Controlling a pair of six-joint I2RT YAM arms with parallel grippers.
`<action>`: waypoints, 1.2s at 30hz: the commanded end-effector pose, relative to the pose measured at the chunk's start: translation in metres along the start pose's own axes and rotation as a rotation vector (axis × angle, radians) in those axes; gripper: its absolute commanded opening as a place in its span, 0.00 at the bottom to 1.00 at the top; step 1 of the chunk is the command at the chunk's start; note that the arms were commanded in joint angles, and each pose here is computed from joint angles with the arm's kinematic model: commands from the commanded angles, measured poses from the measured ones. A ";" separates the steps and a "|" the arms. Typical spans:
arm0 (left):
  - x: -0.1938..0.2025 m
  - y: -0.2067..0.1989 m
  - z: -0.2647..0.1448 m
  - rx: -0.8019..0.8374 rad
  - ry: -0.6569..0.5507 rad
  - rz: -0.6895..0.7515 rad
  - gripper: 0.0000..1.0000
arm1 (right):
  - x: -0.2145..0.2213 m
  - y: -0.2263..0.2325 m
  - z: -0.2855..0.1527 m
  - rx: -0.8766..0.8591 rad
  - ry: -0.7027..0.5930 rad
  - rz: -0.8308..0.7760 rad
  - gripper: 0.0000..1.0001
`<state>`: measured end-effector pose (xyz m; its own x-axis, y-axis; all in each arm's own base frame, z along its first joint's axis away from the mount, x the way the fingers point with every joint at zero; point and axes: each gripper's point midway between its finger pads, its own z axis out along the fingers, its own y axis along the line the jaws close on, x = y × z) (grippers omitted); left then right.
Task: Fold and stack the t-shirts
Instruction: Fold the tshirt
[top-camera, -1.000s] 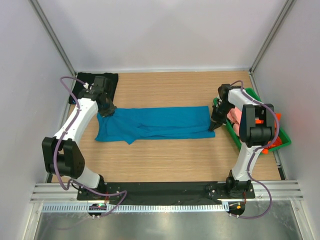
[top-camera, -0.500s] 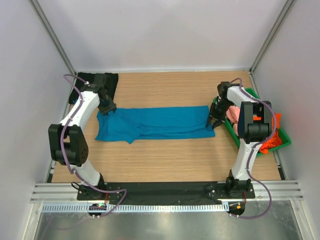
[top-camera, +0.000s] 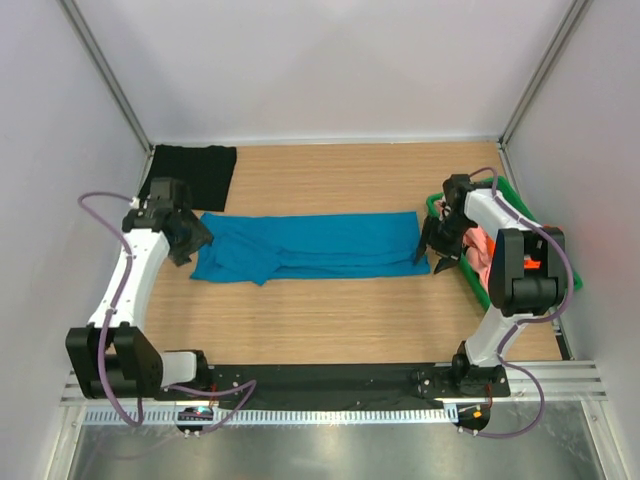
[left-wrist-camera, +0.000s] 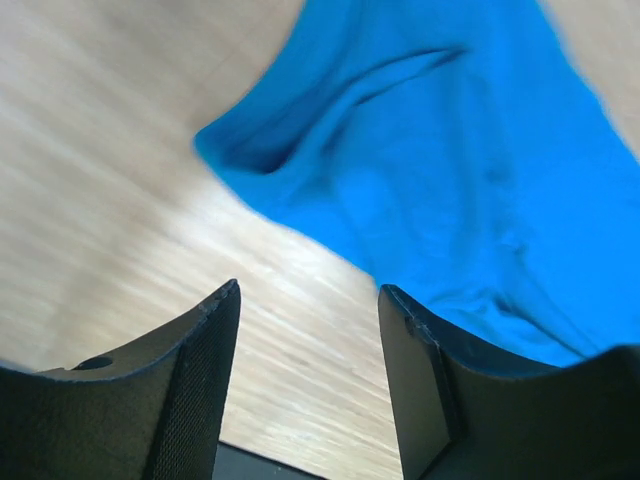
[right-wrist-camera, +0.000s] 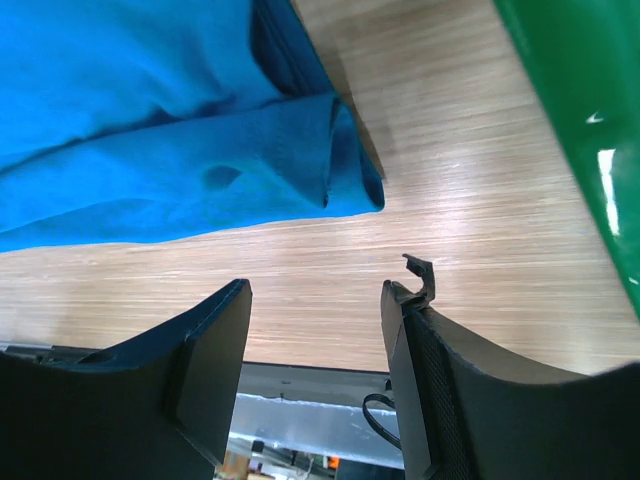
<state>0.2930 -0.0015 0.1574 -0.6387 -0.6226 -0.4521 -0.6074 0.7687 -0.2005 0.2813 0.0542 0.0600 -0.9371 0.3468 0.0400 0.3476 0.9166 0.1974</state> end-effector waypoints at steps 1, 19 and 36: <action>0.022 0.027 0.017 -0.022 0.093 -0.153 0.59 | 0.005 0.006 0.004 -0.048 -0.005 0.028 0.61; 0.053 0.057 0.077 -0.122 0.263 -0.252 0.60 | 0.011 0.001 0.018 -0.039 0.010 0.056 0.61; 0.043 0.071 0.111 -0.170 0.229 -0.280 0.50 | 0.010 -0.002 0.019 -0.021 0.012 0.049 0.61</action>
<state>0.2578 0.0307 0.0222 -0.5386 -0.8334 -0.1243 -0.8279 0.5508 -0.1059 0.2658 0.0618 0.0363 -0.9187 0.3845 0.0901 0.3949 0.8931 0.2154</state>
